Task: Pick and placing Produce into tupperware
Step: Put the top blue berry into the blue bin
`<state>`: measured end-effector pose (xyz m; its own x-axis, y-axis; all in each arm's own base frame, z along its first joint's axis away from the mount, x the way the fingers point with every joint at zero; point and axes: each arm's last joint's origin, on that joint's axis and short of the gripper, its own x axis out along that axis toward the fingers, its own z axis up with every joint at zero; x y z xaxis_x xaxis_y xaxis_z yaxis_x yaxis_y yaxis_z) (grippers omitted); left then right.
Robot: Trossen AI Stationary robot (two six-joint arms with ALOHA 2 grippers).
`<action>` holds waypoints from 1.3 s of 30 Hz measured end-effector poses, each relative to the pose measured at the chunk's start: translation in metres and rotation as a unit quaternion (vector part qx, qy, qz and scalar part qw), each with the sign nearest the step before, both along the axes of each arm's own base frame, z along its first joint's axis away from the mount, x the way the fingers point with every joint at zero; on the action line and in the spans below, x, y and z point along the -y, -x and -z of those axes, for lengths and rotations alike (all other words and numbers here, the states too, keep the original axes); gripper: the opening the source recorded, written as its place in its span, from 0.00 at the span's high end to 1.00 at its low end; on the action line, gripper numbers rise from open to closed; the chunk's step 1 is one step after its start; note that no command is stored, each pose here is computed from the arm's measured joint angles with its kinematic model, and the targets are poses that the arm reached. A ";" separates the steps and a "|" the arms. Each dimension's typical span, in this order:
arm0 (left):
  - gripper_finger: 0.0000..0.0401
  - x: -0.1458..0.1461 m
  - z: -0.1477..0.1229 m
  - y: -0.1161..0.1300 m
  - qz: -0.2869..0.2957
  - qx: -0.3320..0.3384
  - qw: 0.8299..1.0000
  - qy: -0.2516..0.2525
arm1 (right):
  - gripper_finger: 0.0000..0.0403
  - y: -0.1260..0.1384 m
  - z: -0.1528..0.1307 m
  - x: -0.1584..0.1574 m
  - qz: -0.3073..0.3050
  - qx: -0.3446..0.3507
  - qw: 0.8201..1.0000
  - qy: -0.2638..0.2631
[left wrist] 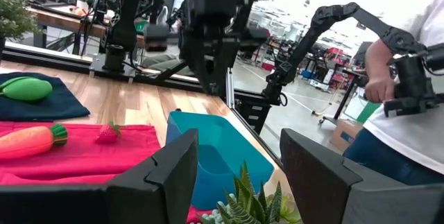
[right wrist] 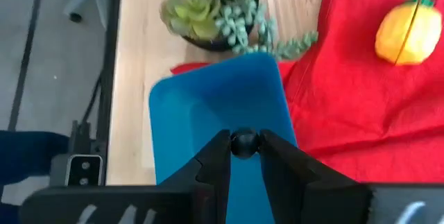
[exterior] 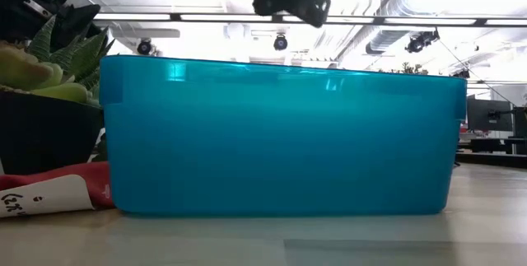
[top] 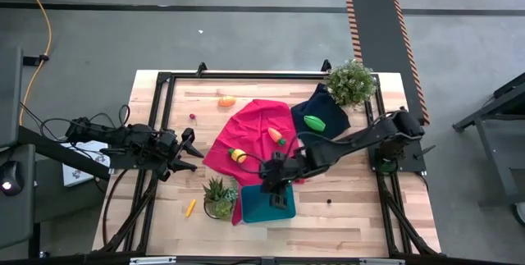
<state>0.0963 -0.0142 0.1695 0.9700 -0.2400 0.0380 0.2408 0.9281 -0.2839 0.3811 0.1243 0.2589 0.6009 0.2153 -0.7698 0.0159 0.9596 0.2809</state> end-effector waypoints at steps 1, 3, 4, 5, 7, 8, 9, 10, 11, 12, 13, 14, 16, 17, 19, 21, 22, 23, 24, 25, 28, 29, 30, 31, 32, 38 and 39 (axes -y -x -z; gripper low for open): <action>0.52 0.000 0.000 0.000 0.000 0.000 1.000 0.000 | 0.84 -0.001 0.003 -0.001 0.003 -0.005 1.000 -0.002; 0.52 0.000 0.000 0.000 0.000 0.000 1.000 0.000 | 0.84 -0.002 0.007 -0.001 0.007 -0.015 1.000 -0.007; 0.52 0.000 0.000 0.000 0.000 0.000 1.000 0.000 | 0.84 -0.003 0.009 -0.002 0.010 -0.019 1.000 -0.013; 0.52 0.000 0.000 0.000 0.000 0.000 1.000 0.000 | 0.84 -0.003 0.010 -0.002 0.012 -0.024 1.000 -0.014; 0.52 0.000 0.000 0.000 0.000 0.000 1.000 0.000 | 0.84 -0.002 0.013 -0.002 0.017 -0.037 0.999 -0.017; 0.52 0.000 0.000 0.000 0.000 0.000 1.000 0.000 | 0.84 0.000 0.015 -0.003 0.016 -0.046 0.999 -0.016; 0.52 0.000 0.000 0.000 0.000 0.000 1.000 0.000 | 0.84 0.001 0.016 -0.004 0.015 -0.054 0.998 -0.014; 0.52 0.000 0.000 0.000 0.000 0.000 1.000 0.000 | 0.84 0.002 0.017 -0.004 0.014 -0.057 0.998 -0.013; 0.52 0.000 0.000 0.000 0.000 0.000 1.000 0.000 | 0.84 0.002 0.017 -0.006 0.012 -0.060 0.998 -0.012; 0.52 0.000 0.000 0.000 0.000 0.000 1.000 0.000 | 0.84 0.004 0.018 -0.007 0.010 -0.067 0.998 -0.010; 0.52 0.000 0.000 0.000 0.000 0.000 1.000 0.000 | 0.84 0.005 0.019 -0.009 0.009 -0.071 0.997 -0.009; 0.52 0.000 0.000 0.000 0.000 0.000 1.000 0.000 | 0.84 0.006 0.019 -0.010 0.010 -0.072 0.997 -0.011; 0.52 0.000 0.000 0.000 0.000 0.000 1.000 0.000 | 0.84 0.005 0.021 -0.013 0.014 -0.073 0.997 -0.015; 0.52 0.000 0.000 0.000 0.000 0.000 1.000 0.000 | 0.84 0.005 0.023 -0.014 0.018 -0.078 0.997 -0.018; 0.52 0.000 0.000 0.000 0.000 0.000 1.000 0.000 | 0.84 0.002 0.032 -0.018 0.025 -0.089 0.996 -0.020; 0.52 0.000 0.000 0.000 0.000 0.000 1.000 0.000 | 0.84 0.000 0.040 -0.023 0.031 -0.094 0.995 -0.023; 0.52 0.000 0.000 0.000 0.000 0.000 1.000 0.000 | 0.84 -0.001 0.043 -0.025 0.036 -0.095 0.995 -0.025; 0.52 0.000 0.000 0.000 0.000 0.000 1.000 0.000 | 0.84 -0.002 0.046 -0.028 0.038 -0.096 0.994 -0.028; 0.52 0.000 0.000 0.000 0.000 0.000 1.000 0.000 | 0.84 -0.003 0.050 -0.030 0.041 -0.097 0.994 -0.032; 0.52 0.000 0.000 0.000 0.000 0.000 1.000 0.000 | 0.84 -0.004 0.053 -0.032 0.042 -0.099 0.994 -0.032; 0.52 0.000 0.000 0.000 0.000 0.000 1.000 0.000 | 0.84 -0.005 0.064 -0.035 0.048 -0.115 0.992 -0.031; 0.52 0.000 0.000 0.000 0.000 0.000 1.000 0.000 | 0.84 -0.005 0.067 -0.036 0.050 -0.120 0.991 -0.030; 0.52 0.000 0.000 0.000 0.000 0.000 1.000 0.000 | 0.84 -0.006 0.069 -0.036 0.051 -0.122 0.991 -0.030; 0.52 0.000 0.000 0.000 0.000 0.000 1.000 0.000 | 0.84 -0.006 0.072 -0.037 0.053 -0.126 0.990 -0.030; 0.52 0.000 0.000 0.000 0.000 0.000 1.000 0.000 | 0.84 -0.006 0.074 -0.038 0.056 -0.129 0.990 -0.031; 0.52 0.000 0.000 0.000 0.000 0.000 1.000 0.000 | 0.84 -0.008 0.082 -0.039 0.056 -0.141 0.988 -0.030; 0.52 0.000 0.000 0.000 0.000 0.000 1.000 0.000 | 0.84 -0.008 0.084 -0.039 0.055 -0.144 0.988 -0.030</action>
<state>0.0962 -0.0141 0.1696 0.9700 -0.2402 0.0383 0.2410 0.9280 -0.2841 0.3889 0.1632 0.1748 0.3812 0.2125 -0.8997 0.2061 0.9292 0.3068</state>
